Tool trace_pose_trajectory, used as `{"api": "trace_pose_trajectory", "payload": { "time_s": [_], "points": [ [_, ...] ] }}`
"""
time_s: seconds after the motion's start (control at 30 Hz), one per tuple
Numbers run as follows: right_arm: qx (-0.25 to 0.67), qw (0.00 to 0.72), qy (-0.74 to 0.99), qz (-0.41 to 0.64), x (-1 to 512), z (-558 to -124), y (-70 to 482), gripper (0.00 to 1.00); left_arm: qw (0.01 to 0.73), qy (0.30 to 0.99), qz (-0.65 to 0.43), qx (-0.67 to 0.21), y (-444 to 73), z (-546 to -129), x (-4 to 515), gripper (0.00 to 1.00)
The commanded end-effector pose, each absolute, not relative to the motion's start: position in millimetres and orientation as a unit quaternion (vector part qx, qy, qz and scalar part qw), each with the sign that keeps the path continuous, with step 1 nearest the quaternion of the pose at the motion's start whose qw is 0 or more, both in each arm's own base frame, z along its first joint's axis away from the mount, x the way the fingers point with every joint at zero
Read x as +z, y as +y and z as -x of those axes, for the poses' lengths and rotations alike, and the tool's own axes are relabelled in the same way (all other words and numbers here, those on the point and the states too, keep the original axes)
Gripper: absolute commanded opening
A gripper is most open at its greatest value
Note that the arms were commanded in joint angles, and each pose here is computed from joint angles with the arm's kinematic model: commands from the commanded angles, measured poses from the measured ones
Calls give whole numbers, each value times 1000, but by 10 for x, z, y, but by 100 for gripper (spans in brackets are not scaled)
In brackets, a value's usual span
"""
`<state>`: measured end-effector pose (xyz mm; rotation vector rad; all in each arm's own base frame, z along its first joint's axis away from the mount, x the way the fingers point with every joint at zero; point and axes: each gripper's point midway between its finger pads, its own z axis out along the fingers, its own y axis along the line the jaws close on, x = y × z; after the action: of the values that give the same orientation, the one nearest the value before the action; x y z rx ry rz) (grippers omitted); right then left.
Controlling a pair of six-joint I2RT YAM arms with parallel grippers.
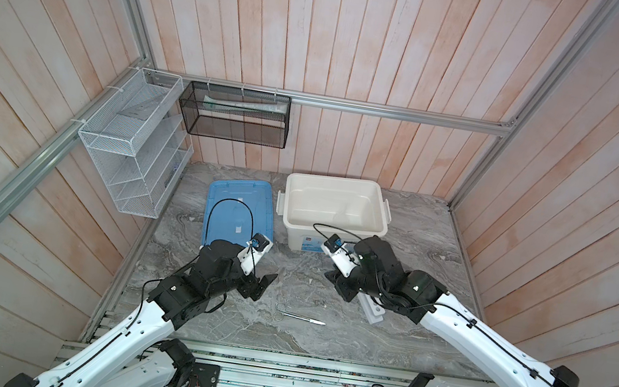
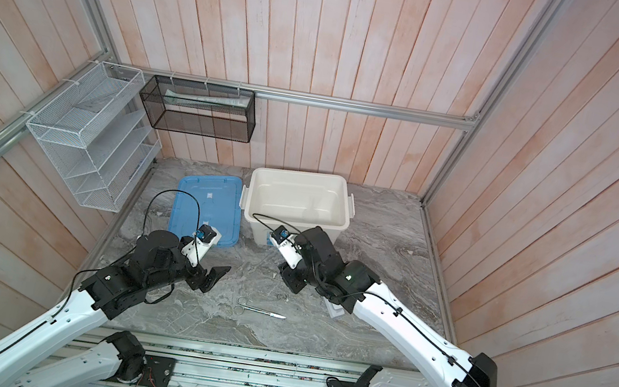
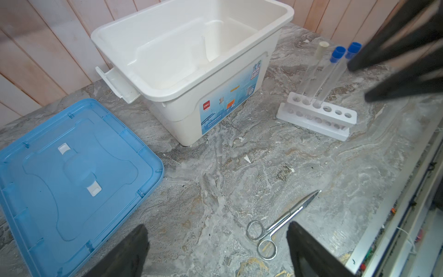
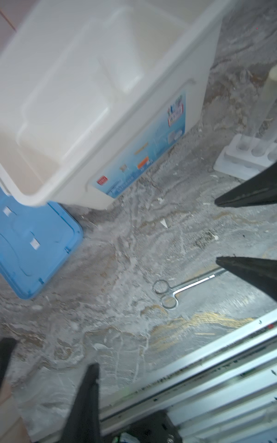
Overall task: Organize the chemistry lab equipment
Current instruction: 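Move the right gripper over the steel scissors while the left gripper follows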
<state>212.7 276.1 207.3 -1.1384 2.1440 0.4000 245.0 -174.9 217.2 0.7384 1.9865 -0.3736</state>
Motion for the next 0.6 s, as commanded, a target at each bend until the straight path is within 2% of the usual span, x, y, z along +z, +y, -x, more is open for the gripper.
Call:
{"api": "trace_pose_trajectory", "payload": {
  "time_s": [0.0, 0.13, 0.27, 0.57],
  "points": [
    [183, 260, 846, 428, 1660, -1793, 2759, 37, 499, 809, -260, -171, -1734, -2560, 2240, 93],
    [202, 235, 852, 422, 1237, -1673, 2790, 36, 494, 821, -221, -181, -1616, -2635, 2171, 93],
    [198, 228, 845, 442, 1110, -1726, 2912, 36, 519, 808, -164, -226, -1515, -2715, 2273, 93],
    [160, 133, 861, 464, 432, -1711, 2963, 35, 538, 797, -123, -246, -1324, -2831, 2422, 93]
  ]
}}
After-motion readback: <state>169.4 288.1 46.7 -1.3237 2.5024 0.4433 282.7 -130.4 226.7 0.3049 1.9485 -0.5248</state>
